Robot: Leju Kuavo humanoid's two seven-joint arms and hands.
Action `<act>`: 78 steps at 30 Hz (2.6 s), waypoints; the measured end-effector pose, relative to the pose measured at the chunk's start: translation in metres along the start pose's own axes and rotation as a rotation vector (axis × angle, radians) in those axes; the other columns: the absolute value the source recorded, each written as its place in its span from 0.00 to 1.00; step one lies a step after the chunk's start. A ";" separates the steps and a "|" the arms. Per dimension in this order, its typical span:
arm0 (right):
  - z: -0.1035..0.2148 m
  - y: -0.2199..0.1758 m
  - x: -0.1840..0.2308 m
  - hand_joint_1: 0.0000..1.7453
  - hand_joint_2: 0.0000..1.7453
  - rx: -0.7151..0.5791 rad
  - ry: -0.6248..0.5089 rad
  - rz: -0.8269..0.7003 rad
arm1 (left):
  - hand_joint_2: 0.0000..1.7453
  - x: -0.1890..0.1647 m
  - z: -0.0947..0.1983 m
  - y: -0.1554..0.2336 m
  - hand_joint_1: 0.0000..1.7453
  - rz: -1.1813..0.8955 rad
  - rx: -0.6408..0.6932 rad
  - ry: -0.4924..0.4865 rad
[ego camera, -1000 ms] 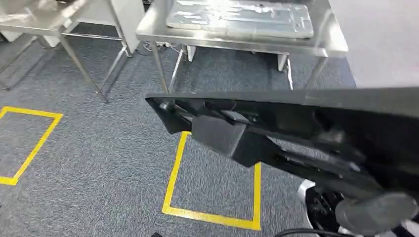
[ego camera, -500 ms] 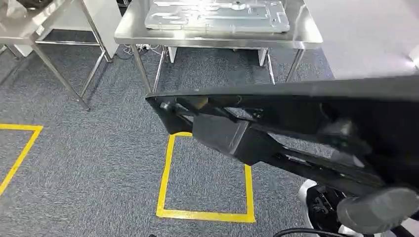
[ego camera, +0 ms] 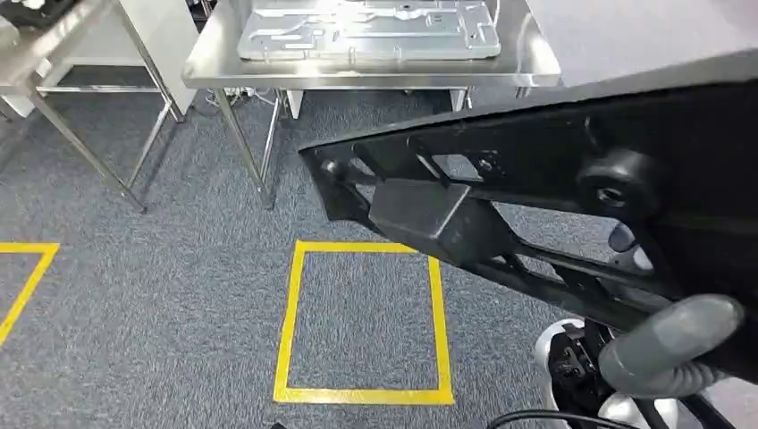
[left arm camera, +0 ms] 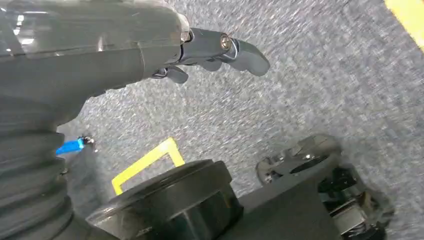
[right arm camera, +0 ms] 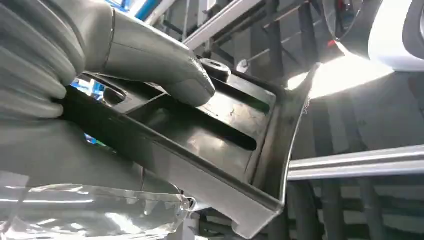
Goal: Take the parts from the cabinet and place them on the table.
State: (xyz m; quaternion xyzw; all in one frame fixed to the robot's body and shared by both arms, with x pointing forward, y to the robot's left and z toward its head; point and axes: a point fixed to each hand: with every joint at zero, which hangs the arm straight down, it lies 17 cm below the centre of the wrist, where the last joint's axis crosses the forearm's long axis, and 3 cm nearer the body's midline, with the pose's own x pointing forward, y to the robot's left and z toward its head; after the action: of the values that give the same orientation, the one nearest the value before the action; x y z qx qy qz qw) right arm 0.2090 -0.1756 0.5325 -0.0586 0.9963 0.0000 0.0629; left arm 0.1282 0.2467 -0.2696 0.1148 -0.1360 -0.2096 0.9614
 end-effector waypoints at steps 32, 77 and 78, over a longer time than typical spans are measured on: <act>0.012 0.000 -0.019 1.00 1.00 -0.014 0.087 -0.066 | 1.00 0.004 0.000 -0.001 0.00 0.007 0.000 -0.005; 0.017 0.004 -0.025 1.00 1.00 0.028 0.112 -0.028 | 1.00 0.002 0.002 -0.007 0.00 -0.007 -0.005 -0.002; 0.017 0.004 -0.025 1.00 1.00 0.028 0.112 -0.028 | 1.00 0.002 0.002 -0.007 0.00 -0.006 -0.005 -0.002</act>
State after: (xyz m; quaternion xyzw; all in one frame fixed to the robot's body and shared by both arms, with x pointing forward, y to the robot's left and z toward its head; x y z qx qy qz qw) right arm 0.2355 -0.1683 0.5186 -0.0716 0.9972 -0.0179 0.0079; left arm 0.1267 0.2388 -0.2692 0.1125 -0.1360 -0.2132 0.9609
